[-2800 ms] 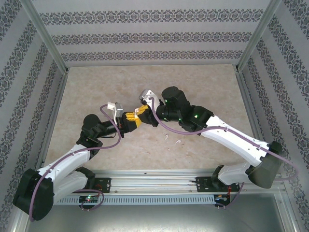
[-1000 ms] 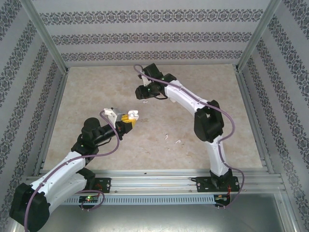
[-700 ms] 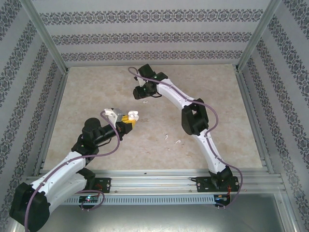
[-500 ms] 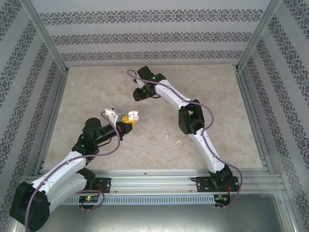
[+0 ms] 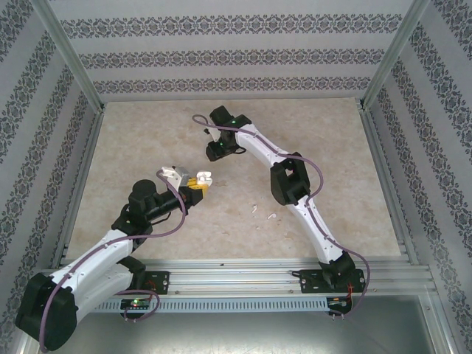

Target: Insert the wireless bluetooth earbuds into the charging case

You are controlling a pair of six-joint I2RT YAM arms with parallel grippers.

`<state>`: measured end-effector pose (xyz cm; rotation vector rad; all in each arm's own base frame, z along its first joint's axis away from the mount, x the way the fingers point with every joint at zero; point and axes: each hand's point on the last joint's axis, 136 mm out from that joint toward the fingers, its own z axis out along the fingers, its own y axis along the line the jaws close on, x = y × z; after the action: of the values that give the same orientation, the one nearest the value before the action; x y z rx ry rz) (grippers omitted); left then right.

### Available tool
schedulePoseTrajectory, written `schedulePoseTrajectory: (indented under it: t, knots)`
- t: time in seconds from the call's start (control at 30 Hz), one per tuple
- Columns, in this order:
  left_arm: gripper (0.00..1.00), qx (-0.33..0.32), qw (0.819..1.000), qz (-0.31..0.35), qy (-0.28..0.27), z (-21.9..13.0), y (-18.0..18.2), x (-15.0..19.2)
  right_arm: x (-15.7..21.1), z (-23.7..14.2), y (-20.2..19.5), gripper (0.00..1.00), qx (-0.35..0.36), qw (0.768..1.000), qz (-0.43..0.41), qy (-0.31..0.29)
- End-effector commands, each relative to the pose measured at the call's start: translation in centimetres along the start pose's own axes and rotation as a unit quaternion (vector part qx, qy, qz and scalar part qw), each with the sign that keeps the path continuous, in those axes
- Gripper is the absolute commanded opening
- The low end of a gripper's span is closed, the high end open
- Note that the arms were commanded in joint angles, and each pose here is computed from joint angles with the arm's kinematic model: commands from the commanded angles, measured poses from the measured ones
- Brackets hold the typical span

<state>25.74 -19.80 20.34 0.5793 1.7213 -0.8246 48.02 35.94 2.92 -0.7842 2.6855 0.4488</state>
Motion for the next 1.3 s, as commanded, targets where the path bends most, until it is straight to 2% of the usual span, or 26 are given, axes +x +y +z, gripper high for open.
schedulePoseTrajectory:
  t: [0.0,0.3,0.77,1.0,1.27]
  knots:
    - [0.0,0.007,1.0,0.015,-0.015,-0.1,-0.3,-0.4,0.6,0.1,-0.9,0.46,0.018,1.0,-0.014,0.014]
    - [0.0,0.007,1.0,0.015,-0.019,-0.3,-0.4,-0.6,1.6,0.6,-1.2,0.43,0.037,0.998,-0.034,0.033]
    - [0.0,0.008,1.0,0.012,-0.02,-0.4,-0.5,-0.6,0.9,0.1,-0.9,0.21,0.028,0.999,-0.007,0.019]
    - [0.0,0.014,0.999,0.012,-0.028,-0.5,-0.7,-1.1,0.1,-2.2,-0.2,0.18,-0.006,0.999,0.053,-0.007]
    - [0.0,0.028,0.998,0.023,-0.047,-0.6,-1.4,-2.6,-0.7,-7.0,1.8,0.18,-0.052,0.992,0.099,-0.064]
